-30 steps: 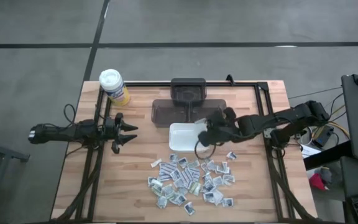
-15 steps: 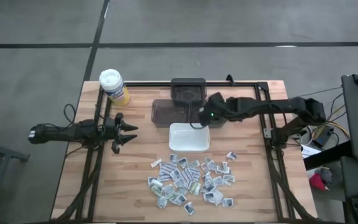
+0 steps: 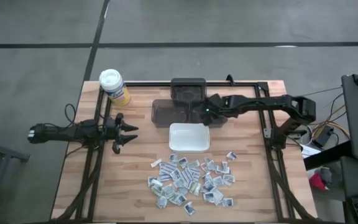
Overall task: Pick & Place First Aid Supplies
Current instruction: Put the green bandage into the bottom right black bin
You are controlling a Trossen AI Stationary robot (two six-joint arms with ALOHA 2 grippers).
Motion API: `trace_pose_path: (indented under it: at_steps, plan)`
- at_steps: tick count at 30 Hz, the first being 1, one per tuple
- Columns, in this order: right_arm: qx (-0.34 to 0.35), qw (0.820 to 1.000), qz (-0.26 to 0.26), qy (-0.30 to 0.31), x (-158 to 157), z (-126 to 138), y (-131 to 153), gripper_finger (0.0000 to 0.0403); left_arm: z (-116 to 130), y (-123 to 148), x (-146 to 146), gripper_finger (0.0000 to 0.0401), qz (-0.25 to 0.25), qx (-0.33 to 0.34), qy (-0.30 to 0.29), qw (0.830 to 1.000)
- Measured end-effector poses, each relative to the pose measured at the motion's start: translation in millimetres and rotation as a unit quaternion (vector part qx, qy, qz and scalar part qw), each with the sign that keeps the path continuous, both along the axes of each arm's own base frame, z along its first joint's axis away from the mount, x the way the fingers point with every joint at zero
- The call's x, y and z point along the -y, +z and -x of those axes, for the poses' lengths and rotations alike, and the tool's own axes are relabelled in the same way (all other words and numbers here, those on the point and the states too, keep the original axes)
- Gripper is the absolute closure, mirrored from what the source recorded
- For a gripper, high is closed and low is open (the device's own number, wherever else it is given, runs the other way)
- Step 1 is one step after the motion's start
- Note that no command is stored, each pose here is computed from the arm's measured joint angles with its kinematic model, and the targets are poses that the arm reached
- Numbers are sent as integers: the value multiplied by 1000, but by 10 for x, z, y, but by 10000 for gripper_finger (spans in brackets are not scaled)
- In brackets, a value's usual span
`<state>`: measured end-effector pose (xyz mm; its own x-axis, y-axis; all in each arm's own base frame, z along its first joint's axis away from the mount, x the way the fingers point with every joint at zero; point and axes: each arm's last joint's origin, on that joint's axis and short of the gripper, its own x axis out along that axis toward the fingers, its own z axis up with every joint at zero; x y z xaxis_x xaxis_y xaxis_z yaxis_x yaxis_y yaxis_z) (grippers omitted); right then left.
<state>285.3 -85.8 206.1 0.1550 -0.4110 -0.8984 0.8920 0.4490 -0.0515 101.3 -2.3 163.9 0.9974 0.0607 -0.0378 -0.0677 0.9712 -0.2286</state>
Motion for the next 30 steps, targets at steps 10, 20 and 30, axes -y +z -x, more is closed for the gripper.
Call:
trace_pose_path:
  at_steps: [10, 20, 30]
  plan:
    - [-36, 998, 4, 43, 26, -98, -104, 394, -2, -3, 1, 218, 0, -2, 0, 1000]
    - [-34, 998, 3, 45, 80, -111, -78, 374, -7, -9, 1, 218, 0, -5, 0, 1000]
    - [-37, 995, -24, 86, 38, -112, 169, 310, -7, -9, 1, 218, 0, -5, 0, 1000]
